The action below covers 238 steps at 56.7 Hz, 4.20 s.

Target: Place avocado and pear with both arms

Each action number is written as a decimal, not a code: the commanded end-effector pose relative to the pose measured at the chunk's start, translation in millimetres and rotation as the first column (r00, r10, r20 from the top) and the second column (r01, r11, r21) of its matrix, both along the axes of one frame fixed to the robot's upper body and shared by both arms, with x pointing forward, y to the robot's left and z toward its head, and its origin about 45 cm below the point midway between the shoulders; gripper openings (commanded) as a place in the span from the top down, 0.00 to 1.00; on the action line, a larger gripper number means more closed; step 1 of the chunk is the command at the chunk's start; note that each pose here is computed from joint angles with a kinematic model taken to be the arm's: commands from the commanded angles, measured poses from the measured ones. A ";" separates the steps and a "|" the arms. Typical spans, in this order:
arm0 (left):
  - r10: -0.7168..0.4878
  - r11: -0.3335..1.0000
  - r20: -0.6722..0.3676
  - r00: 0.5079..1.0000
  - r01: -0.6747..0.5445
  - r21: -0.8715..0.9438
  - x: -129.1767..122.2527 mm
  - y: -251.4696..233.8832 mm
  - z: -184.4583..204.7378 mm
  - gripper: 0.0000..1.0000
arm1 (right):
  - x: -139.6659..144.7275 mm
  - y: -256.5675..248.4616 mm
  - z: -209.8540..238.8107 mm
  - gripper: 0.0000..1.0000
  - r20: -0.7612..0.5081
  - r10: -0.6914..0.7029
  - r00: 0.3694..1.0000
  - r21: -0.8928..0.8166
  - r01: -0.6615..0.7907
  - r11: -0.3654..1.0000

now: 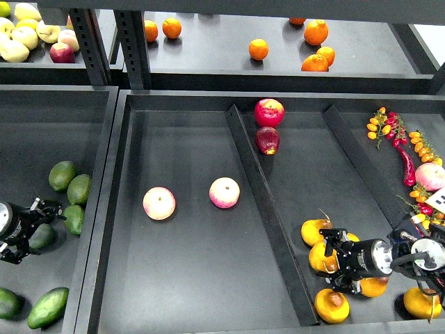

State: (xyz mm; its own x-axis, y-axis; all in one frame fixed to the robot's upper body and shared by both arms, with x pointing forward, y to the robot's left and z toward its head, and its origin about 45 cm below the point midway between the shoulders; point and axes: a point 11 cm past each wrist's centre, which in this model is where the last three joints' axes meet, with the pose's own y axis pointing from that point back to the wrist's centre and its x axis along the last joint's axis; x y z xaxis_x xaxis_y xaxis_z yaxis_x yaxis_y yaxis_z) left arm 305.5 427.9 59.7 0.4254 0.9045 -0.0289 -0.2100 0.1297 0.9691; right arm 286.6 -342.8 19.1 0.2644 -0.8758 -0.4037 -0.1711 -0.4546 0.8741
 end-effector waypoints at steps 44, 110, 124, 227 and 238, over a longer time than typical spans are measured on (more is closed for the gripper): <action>-0.006 1.000 -0.002 1.000 0.006 -0.009 0.6 -5.8 -2.5 0.01 | -4.0 -7.7 -3.7 0.60 -0.009 0.001 1.000 -0.028 -0.001 1.000; 0.028 0.998 0.055 0.998 -0.025 -0.052 16.7 -11.0 9.1 0.00 | 18.3 -14.8 13.2 0.00 0.056 0.004 0.998 -0.050 -0.001 0.999; 0.189 0.963 0.176 0.966 -0.147 -0.226 49.9 -18.8 39.4 0.01 | 40.1 -28.2 37.0 0.00 0.117 -0.023 0.993 -0.054 0.029 0.998; 0.764 -0.159 -0.257 0.591 -0.213 -0.964 99.2 -156.0 83.4 0.00 | 137.3 102.7 109.0 0.00 0.005 -0.785 0.620 0.853 0.407 0.327; 0.759 -0.148 -0.259 0.597 -0.229 -0.962 89.5 -158.1 75.0 0.00 | 139.3 98.2 113.1 0.00 -0.002 -0.798 0.602 0.864 0.404 0.302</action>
State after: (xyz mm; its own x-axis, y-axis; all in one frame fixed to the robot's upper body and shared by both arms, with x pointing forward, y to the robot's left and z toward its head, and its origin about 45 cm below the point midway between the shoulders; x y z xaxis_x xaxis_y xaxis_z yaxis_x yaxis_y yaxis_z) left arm 401.0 271.5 141.7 0.0829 0.1654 -0.9827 -0.9041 0.4272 -0.0044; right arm 425.4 -243.1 130.7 0.0809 -0.2710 -0.9592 -0.8849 -0.4623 0.0560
